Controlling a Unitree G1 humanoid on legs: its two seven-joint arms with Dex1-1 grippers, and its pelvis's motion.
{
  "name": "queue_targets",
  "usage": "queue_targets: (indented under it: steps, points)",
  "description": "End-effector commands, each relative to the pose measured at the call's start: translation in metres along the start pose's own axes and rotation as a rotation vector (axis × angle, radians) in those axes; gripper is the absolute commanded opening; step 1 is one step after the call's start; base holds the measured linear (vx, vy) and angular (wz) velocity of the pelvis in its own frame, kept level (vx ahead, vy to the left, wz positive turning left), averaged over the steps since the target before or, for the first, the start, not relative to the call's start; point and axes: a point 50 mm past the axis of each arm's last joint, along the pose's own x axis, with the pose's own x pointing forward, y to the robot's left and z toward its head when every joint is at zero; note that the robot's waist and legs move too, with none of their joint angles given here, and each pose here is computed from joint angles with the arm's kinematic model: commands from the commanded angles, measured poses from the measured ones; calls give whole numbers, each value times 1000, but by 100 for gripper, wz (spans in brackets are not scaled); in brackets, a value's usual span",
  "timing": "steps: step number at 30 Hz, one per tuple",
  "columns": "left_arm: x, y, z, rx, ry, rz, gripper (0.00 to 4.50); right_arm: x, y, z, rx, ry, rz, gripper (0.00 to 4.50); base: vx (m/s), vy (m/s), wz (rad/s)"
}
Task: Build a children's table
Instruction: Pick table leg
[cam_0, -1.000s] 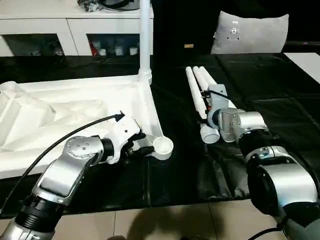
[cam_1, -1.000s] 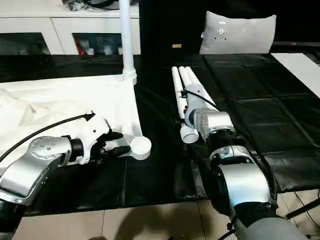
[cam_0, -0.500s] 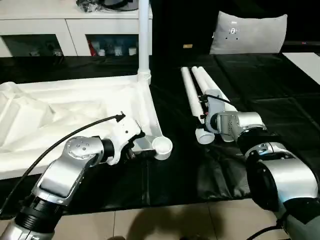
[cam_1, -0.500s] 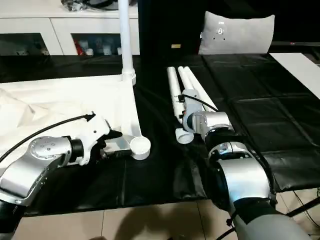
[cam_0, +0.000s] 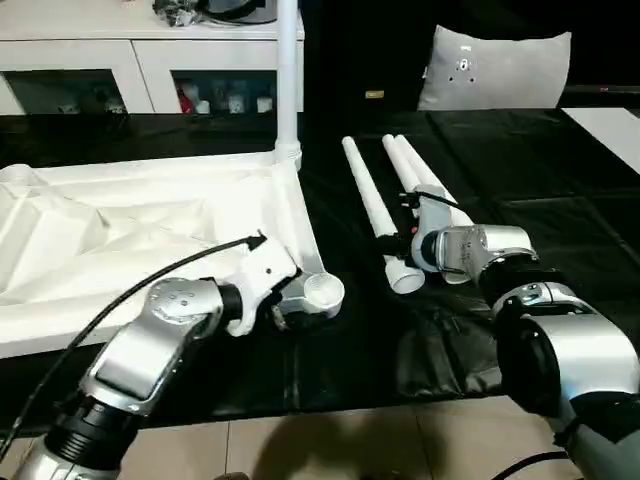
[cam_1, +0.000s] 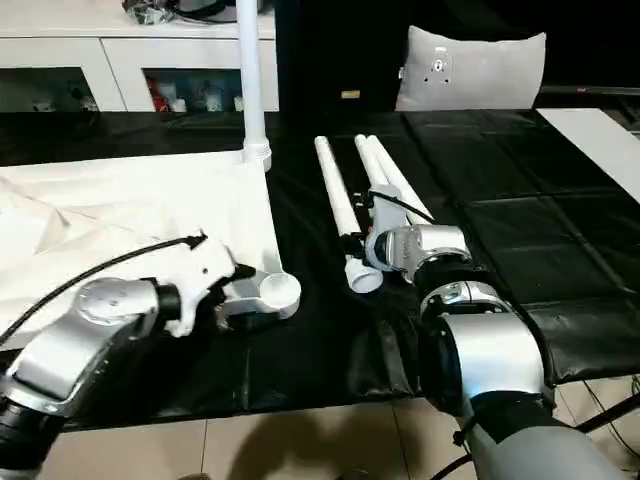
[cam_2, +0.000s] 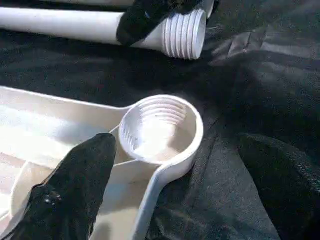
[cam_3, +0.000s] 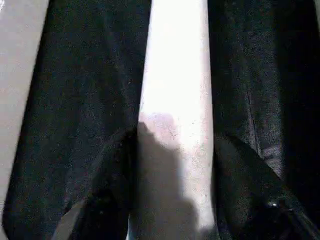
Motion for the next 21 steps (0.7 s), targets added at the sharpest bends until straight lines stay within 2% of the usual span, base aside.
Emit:
queue_targets:
  steps: [1, 8, 11, 13, 16, 18, 19, 20, 21]
  points:
    - [3, 1, 2, 15, 8, 0, 450, 2, -6, -14, 32, 54, -1, 202, 0, 0, 0]
    - [7, 6, 8, 16, -31, 37, 450, 0, -9, -6, 62, -51, -3, 190, 0, 0, 0]
    - [11, 15, 16, -12, -88, 113, 450, -1, -6, 3, 4, -198, 29, 189, 0, 0, 0]
    - [13, 19, 19, -24, -106, 143, 450, -2, -6, 3, -20, -233, 32, 189, 0, 0, 0]
    - [17, 25, 28, -62, -169, 192, 450, -7, -5, 5, 31, -296, 82, 189, 0, 0, 0]
    - [19, 30, 38, -109, -240, 217, 450, -12, -5, 6, 59, -374, 133, 189, 0, 0, 0]
    - [21, 33, 47, -152, -306, 230, 450, -19, -5, 9, 75, -459, 156, 189, 0, 0, 0]
    - [21, 33, 47, -152, -306, 230, 450, -19, -5, 9, 75, -459, 156, 188, 0, 0, 0]
    - [23, 34, 55, -191, -373, 218, 450, -26, -3, 11, 104, -542, 196, 188, 0, 0, 0]
